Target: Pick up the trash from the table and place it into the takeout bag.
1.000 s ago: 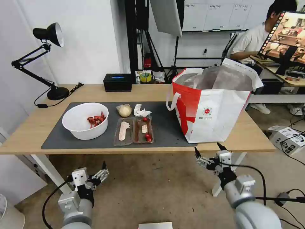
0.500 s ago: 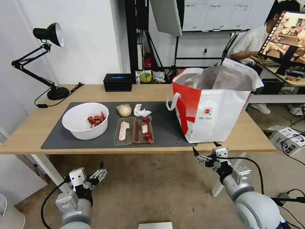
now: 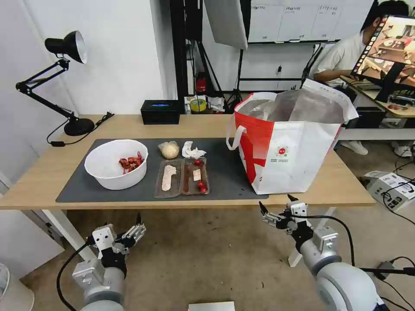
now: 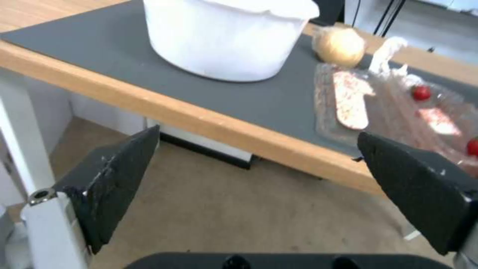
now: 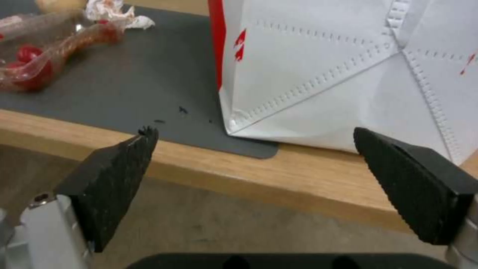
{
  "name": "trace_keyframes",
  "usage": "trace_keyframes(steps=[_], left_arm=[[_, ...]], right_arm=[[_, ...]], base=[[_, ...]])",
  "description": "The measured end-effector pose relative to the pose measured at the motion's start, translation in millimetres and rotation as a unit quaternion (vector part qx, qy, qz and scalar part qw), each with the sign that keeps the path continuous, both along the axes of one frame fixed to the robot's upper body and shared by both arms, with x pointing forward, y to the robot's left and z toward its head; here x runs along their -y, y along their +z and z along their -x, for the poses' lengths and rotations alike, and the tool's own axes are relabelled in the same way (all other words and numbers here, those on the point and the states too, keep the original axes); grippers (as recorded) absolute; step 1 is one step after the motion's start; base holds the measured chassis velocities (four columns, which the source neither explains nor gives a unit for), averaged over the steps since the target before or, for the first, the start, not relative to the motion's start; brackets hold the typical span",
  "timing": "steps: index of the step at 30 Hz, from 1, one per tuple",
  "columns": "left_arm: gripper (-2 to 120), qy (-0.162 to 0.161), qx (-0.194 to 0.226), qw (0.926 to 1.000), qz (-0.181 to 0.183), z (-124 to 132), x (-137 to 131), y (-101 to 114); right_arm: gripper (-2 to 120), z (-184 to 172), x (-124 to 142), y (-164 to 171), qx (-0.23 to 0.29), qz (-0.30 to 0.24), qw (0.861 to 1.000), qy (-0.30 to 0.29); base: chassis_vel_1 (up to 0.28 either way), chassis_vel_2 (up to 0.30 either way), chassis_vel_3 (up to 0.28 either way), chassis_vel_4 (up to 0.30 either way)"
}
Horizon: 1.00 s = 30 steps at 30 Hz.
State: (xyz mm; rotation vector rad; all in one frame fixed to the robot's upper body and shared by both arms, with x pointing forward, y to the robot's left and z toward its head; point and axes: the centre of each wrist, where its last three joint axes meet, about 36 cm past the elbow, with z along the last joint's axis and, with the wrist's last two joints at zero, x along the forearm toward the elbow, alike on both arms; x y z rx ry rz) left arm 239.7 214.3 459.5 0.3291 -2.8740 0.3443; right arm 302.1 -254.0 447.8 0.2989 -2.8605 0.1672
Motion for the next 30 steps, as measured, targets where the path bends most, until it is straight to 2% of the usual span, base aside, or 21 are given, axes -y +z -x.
trace_keyframes(steps=[9, 11, 12, 13, 14, 15, 17, 18, 19, 20, 21, 22, 25, 26, 28, 29, 30], left_arm=[[100, 0.000, 0.023, 0.9992, 0.032, -5.1, 1.9, -0.5], [100, -0.003, 0.032, 0.9976, 0.062, -7.0, 4.7, 0.2], [100, -0.007, 0.040, 0.9931, 0.110, -10.2, 8.8, 2.0], [100, -0.007, 0.040, 0.9931, 0.110, -10.2, 8.8, 2.0], [100, -0.009, 0.043, 0.9885, 0.145, -12.1, 11.5, 3.5], [100, -0.012, 0.049, 0.9781, 0.202, -15.4, 16.4, 7.7], [100, -0.011, 0.055, 0.9579, 0.282, -22.0, 23.9, 16.4], [100, -0.011, 0.055, 0.9579, 0.282, -22.0, 23.9, 16.4], [100, -0.010, 0.054, 0.9442, 0.325, -26.5, 28.9, 22.0], [100, -0.011, 0.054, 0.9340, 0.353, -30.5, 32.7, 25.9], [100, -0.013, 0.054, 0.9286, 0.367, -32.5, 35.2, 27.8], [100, -0.013, 0.054, 0.9286, 0.367, -32.5, 35.2, 27.8], [100, -0.019, 0.062, 0.9134, 0.402, -36.8, 44.4, 29.9], [100, -0.019, 0.062, 0.9134, 0.402, -36.8, 44.4, 29.9], [100, -0.019, 0.067, 0.9051, 0.420, -38.8, 48.6, 30.3], [100, -0.019, 0.067, 0.9051, 0.420, -38.8, 48.6, 30.3], [100, -0.020, 0.070, 0.8991, 0.432, -40.1, 51.3, 30.9]], right_arm=[[100, 0.0, -3.5, -2.8, -0.001, 0.002, 1.000, 0.003], [100, -0.1, -4.1, -3.2, -0.001, 0.001, 1.000, 0.004], [100, -0.3, -4.6, -3.7, 0.003, -0.002, 1.000, 0.005], [100, -0.3, -4.6, -3.7, 0.003, -0.002, 1.000, 0.005], [100, -0.4, -4.9, -4.1, 0.005, -0.004, 1.000, 0.006], [100, -0.4, -5.6, -4.4, 0.007, -0.007, 1.000, 0.007], [100, -0.3, -6.4, -4.6, 0.010, -0.010, 1.000, 0.008], [100, -0.3, -6.4, -4.6, 0.010, -0.010, 1.000, 0.008], [100, -0.3, -6.7, -4.6, 0.012, -0.012, 1.000, 0.008], [100, -0.3, -6.9, -4.6, 0.014, -0.013, 1.000, 0.008], [100, -0.2, -6.9, -4.6, 0.016, -0.014, 1.000, 0.008], [100, -0.2, -6.9, -4.6, 0.016, -0.014, 1.000, 0.008], [100, 0.0, -6.9, -3.8, 0.019, -0.016, 1.000, 0.009], [100, 0.0, -6.9, -3.8, 0.019, -0.016, 1.000, 0.009], [100, 0.3, -7.0, -3.5, 0.020, -0.016, 1.000, 0.009], [100, 0.3, -7.0, -3.5, 0.020, -0.016, 1.000, 0.009], [100, 0.5, -7.1, -3.3, 0.020, -0.016, 1.000, 0.009]], base=[[0.000, 0.000, 0.000, 0.000], [0.000, 0.000, 0.000, 0.000], [0.000, 0.000, 0.000, 0.000], [0.000, 0.000, 0.000, 0.000], [0.000, 0.000, 0.000, 0.000], [0.000, 0.000, 0.000, 0.000], [0.000, 0.000, 0.000, 0.000], [0.000, 0.000, 0.000, 0.000], [0.000, 0.000, 0.000, 0.000], [0.000, 0.000, 0.000, 0.000], [0.000, 0.000, 0.000, 0.000], [0.000, 0.000, 0.000, 0.000], [0.000, 0.000, 0.000, 0.000], [0.000, 0.000, 0.000, 0.000], [0.000, 0.000, 0.000, 0.000], [0.000, 0.000, 0.000, 0.000], [0.000, 0.000, 0.000, 0.000]])
